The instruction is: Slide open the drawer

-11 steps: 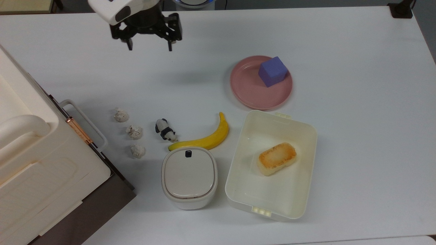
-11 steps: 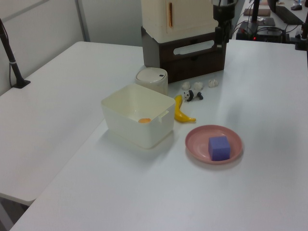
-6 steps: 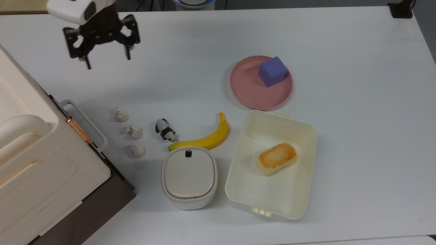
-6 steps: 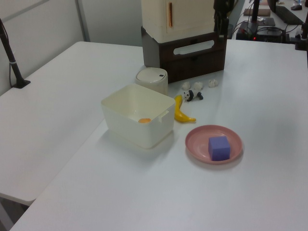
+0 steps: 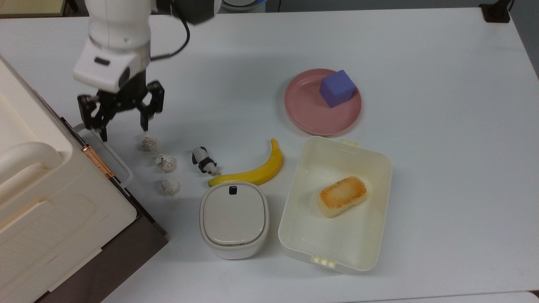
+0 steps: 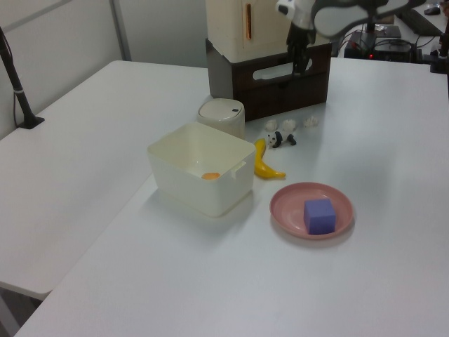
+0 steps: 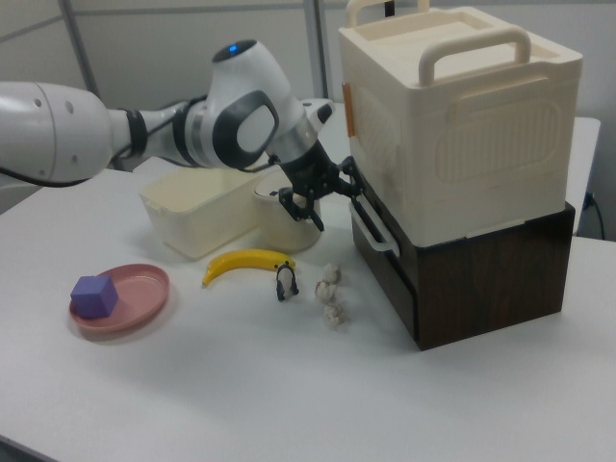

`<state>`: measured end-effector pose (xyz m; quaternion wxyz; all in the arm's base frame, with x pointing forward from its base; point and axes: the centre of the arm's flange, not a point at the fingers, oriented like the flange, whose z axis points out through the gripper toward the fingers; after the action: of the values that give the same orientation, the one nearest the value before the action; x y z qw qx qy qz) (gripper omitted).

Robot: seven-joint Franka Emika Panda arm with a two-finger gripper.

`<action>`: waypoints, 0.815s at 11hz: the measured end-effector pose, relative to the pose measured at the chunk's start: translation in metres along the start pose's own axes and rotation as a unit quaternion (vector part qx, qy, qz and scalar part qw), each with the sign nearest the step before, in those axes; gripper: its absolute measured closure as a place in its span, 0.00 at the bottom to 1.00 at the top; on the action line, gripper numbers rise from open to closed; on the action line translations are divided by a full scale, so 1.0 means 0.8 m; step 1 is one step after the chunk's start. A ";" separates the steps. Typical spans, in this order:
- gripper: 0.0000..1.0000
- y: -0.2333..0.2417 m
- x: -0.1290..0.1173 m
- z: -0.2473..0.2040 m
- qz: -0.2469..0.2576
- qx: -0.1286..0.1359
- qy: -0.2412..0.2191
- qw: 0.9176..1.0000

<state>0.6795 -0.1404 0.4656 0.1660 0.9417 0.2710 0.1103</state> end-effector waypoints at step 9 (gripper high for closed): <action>0.74 -0.018 0.024 0.037 -0.029 -0.038 -0.002 0.999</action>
<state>0.6976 -0.1258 0.4355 0.2053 0.9268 0.2931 0.1136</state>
